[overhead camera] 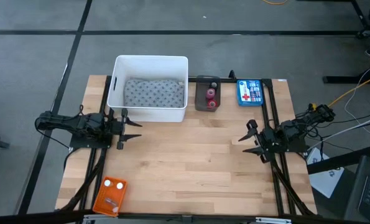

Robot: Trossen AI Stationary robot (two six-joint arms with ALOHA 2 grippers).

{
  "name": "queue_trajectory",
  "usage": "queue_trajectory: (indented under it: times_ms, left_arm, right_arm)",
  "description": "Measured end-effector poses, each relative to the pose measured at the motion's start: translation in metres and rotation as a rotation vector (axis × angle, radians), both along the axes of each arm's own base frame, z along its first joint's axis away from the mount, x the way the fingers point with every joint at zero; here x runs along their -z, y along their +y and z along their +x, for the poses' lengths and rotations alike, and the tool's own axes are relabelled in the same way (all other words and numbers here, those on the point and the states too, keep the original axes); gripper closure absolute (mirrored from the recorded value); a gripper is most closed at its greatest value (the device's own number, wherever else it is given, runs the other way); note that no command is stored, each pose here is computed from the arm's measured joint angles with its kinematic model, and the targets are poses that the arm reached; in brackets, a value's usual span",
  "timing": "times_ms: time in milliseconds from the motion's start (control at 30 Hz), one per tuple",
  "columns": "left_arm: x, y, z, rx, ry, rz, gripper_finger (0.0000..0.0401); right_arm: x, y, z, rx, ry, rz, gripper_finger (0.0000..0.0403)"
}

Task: Pick & place medical supplies in basket/bin
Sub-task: Return to Home Position

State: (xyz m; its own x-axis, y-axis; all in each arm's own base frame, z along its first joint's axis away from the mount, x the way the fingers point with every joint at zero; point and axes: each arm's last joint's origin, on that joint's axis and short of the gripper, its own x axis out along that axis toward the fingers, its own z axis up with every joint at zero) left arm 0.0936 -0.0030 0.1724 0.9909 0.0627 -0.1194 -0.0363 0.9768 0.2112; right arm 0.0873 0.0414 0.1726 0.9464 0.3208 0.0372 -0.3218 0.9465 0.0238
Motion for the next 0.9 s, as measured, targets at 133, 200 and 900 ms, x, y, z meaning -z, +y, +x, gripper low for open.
queue_trajectory:
  times_ms: [133,200,900]
  left_arm:
    - [-0.0015,0.0000,0.0003,0.000,-0.020,-0.001,0.0214]
    - [-0.0022,0.0000,0.0005,0.000,-0.030,-0.002,0.0214]
    - [-0.0031,0.0000,0.0005,-0.001,-0.037,-0.005,0.0214]
  right_arm:
    - [0.0000,0.0000,0.0000,0.000,-0.001,-0.002,0.0179]
    - [0.0000,0.0000,0.0000,0.000,-0.001,-0.002,0.0179]
    - [0.0000,-0.0001,0.0000,0.003,-0.001,-0.001,0.0179]
